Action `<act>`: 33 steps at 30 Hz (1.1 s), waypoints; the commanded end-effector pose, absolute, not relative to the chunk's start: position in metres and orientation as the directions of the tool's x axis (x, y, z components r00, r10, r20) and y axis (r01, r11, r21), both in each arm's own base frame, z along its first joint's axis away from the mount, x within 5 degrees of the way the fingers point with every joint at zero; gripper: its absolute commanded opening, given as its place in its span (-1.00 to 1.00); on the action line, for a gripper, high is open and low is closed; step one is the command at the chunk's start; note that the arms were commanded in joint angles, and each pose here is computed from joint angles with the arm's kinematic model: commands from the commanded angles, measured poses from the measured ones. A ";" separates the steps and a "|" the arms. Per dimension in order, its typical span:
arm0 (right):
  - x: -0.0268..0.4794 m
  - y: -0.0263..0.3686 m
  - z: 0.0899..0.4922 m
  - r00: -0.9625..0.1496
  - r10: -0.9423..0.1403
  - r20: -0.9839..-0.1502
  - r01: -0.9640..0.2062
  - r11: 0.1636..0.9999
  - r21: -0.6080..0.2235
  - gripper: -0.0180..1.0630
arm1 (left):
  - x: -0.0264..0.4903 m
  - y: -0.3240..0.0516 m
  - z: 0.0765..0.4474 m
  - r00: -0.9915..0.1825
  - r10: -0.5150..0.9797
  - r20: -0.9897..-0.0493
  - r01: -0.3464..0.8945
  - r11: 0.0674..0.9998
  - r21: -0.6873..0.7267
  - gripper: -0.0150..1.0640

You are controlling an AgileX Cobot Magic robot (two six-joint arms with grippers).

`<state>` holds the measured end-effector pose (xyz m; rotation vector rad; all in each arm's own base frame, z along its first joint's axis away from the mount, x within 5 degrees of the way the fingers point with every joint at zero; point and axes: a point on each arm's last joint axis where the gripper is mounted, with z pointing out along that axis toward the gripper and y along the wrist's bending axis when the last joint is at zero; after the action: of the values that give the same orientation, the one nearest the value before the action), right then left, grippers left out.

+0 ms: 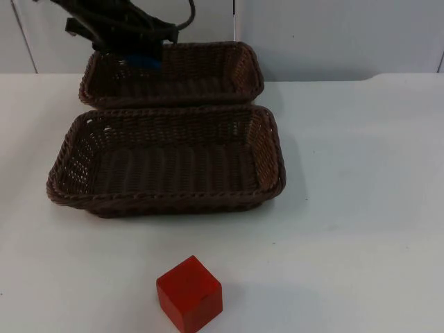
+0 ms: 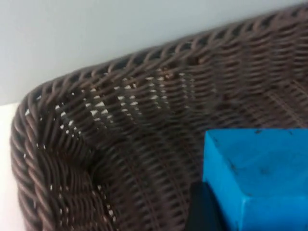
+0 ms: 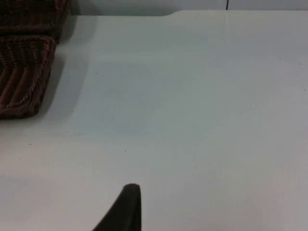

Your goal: Pick up one cube with the left hand and place it into the upper basket. Pick up one cube with the right hand and place it into the lower basket.

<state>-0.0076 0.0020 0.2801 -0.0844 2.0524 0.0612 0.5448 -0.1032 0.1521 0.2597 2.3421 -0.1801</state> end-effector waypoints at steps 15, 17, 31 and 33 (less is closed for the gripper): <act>-0.007 0.001 0.280 -0.457 -0.038 -0.889 -0.072 0.997 -0.005 0.98 | 0.557 -0.103 0.110 -0.700 0.118 -0.704 0.225 0.972 -0.061 -0.66; -0.007 0.000 0.280 -0.457 -0.040 -0.889 -0.066 0.998 -0.011 0.98 | 0.557 -0.103 0.110 -0.703 0.117 -0.702 0.225 0.972 -0.064 -0.48; -0.007 0.000 0.280 -0.457 -0.040 -0.889 -0.066 0.998 -0.011 0.98 | 0.547 -0.106 0.137 -0.756 0.096 -0.648 0.230 0.965 -0.126 0.70; -0.007 0.000 0.280 -0.457 -0.040 -0.889 -0.066 0.998 -0.011 0.98 | 0.546 -0.106 0.143 -0.754 0.097 -0.649 0.233 0.964 -0.126 0.70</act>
<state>-0.0075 0.0002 0.2801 -0.0808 2.0526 0.0352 0.5463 -0.1066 0.1268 0.2393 2.4470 -0.2459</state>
